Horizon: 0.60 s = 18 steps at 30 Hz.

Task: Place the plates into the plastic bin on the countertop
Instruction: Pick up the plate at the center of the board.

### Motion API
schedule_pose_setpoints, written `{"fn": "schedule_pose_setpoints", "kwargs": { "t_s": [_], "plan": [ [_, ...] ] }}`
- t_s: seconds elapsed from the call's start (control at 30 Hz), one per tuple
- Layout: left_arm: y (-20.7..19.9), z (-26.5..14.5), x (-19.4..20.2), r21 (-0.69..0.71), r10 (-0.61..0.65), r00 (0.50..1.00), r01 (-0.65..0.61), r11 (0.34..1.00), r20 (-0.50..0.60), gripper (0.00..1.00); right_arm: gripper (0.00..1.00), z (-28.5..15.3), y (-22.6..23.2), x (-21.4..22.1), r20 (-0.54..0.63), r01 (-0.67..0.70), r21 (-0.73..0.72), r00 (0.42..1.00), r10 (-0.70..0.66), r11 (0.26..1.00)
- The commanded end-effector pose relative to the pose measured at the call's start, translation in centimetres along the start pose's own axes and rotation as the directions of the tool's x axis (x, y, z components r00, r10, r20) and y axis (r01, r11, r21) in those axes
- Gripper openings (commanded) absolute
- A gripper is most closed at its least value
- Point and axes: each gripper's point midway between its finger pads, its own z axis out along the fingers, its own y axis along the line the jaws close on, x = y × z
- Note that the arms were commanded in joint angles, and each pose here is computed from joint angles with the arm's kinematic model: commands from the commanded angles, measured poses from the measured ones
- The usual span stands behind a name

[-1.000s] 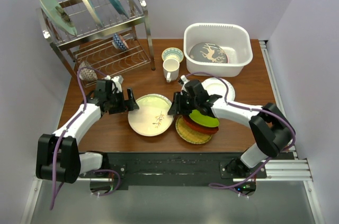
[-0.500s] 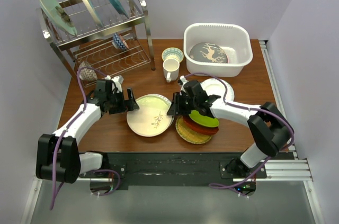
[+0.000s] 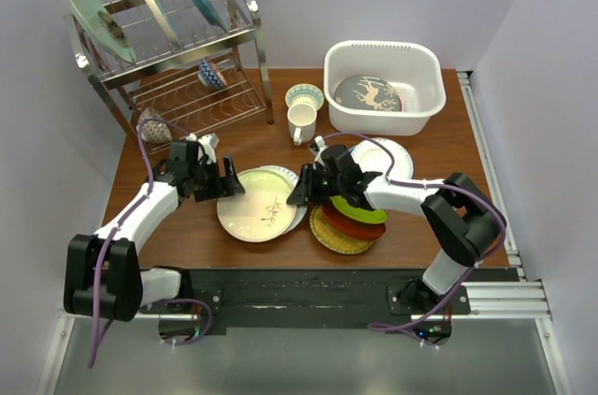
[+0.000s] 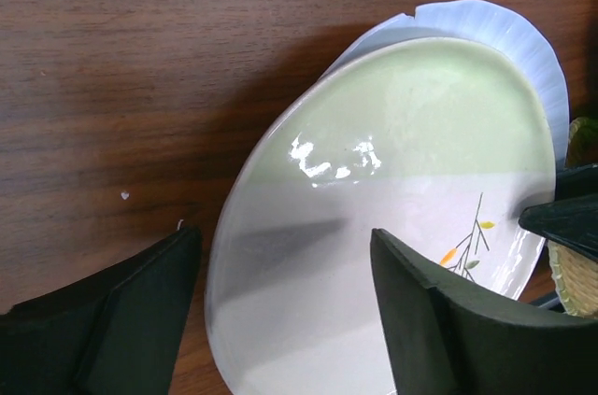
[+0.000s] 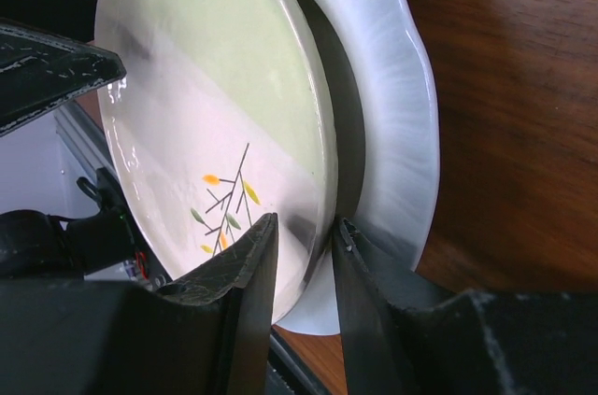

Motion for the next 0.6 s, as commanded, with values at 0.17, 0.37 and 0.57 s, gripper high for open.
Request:
{"fn": "schedule_pose_setpoints", "kwargs": {
  "t_s": [0.17, 0.37, 0.57],
  "plan": [
    [-0.4, 0.1, -0.7, 0.025, 0.008, 1.0, -0.008, 1.0, 0.002, 0.16, 0.33, 0.5, 1.7, -0.2, 0.011, -0.006, -0.084, 1.0, 0.007, 0.996],
    [-0.5, -0.4, -1.2, 0.019, 0.014, 0.999, -0.014, 1.0, 0.032, 0.0, 0.33, 1.0, 1.9, 0.0, 0.006, -0.019, -0.118, 1.0, 0.02, 0.993],
    [-0.6, -0.5, -1.3, 0.023, 0.014, 0.999, -0.015, 1.0, 0.038, 0.0, 0.33, 2.0, 2.7, 0.7, -0.029, -0.073, -0.203, 0.997, 0.069, 0.976]
  ]
}}
